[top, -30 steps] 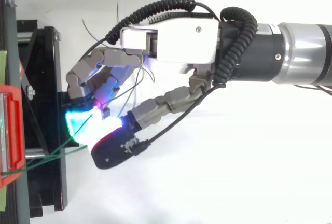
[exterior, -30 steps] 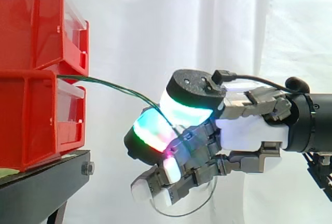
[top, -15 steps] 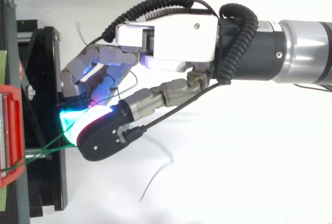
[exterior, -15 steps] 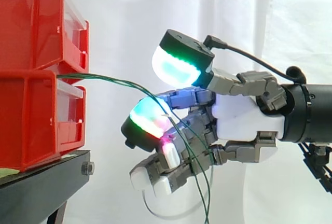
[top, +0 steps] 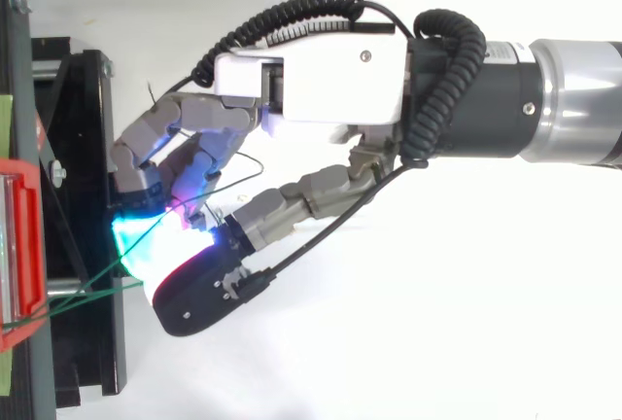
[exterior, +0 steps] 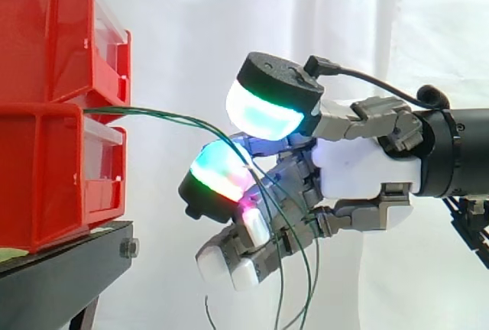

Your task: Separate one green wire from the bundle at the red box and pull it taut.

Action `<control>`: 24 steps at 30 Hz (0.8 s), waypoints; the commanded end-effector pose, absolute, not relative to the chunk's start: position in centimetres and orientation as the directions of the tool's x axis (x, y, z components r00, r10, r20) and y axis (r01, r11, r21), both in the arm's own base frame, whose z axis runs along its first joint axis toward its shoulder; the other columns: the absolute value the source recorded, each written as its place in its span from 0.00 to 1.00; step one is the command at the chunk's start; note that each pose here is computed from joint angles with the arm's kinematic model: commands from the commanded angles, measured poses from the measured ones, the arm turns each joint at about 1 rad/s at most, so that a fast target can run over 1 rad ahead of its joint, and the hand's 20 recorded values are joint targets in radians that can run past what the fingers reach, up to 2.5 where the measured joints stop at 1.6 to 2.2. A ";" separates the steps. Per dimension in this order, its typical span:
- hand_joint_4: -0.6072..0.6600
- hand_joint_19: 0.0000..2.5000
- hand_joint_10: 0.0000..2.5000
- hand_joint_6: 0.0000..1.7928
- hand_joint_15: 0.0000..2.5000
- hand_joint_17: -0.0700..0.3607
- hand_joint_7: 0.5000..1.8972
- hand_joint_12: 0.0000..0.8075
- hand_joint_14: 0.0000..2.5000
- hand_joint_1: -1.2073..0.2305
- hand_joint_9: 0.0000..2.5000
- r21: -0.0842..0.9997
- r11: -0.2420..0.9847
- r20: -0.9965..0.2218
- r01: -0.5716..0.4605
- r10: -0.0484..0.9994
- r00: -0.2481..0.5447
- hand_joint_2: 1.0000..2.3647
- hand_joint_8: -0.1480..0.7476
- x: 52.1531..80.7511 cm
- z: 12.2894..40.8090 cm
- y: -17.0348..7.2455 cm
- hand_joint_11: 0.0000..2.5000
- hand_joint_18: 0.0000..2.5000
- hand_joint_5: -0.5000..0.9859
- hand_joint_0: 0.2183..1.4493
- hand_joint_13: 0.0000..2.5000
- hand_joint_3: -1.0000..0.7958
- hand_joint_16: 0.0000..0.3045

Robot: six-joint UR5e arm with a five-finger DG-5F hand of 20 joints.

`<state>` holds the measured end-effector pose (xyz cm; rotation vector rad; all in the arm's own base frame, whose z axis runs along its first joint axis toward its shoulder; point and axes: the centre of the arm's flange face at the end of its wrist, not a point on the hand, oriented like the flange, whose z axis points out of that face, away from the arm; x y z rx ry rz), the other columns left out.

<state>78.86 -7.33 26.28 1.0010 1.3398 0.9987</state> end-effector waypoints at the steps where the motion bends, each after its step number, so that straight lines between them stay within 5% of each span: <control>1: 0.67 0.15 0.01 0.47 0.15 0.50 0.38 0.52 0.01 0.46 0.39 0.960 0.281 -0.280 0.022 0.960 -0.016 0.00 0.54 78.7 26.1 -6.9 0.28 0.28 0.21 0.25 0.30 0.28 0.21; 6: 0.65 0.16 0.01 0.45 0.24 0.51 0.37 0.51 0.01 0.46 0.41 0.959 0.280 -0.280 0.032 0.960 -0.021 0.00 0.54 78.7 25.9 -6.5 0.29 0.30 0.21 0.24 0.43 0.28 0.22; 10: 0.65 0.16 0.01 0.43 0.38 0.50 0.38 0.49 0.01 0.36 0.42 0.962 0.272 -0.272 0.021 0.962 -0.020 0.00 0.53 78.8 25.9 -6.0 0.32 0.31 0.20 0.27 0.55 0.28 0.21; 24: 0.63 0.17 0.01 0.44 0.48 0.49 0.37 0.46 0.01 0.39 0.52 0.969 0.247 -0.247 -0.014 0.969 0.007 0.01 0.50 78.7 24.4 -5.2 0.54 0.33 0.20 0.34 0.62 0.36 0.20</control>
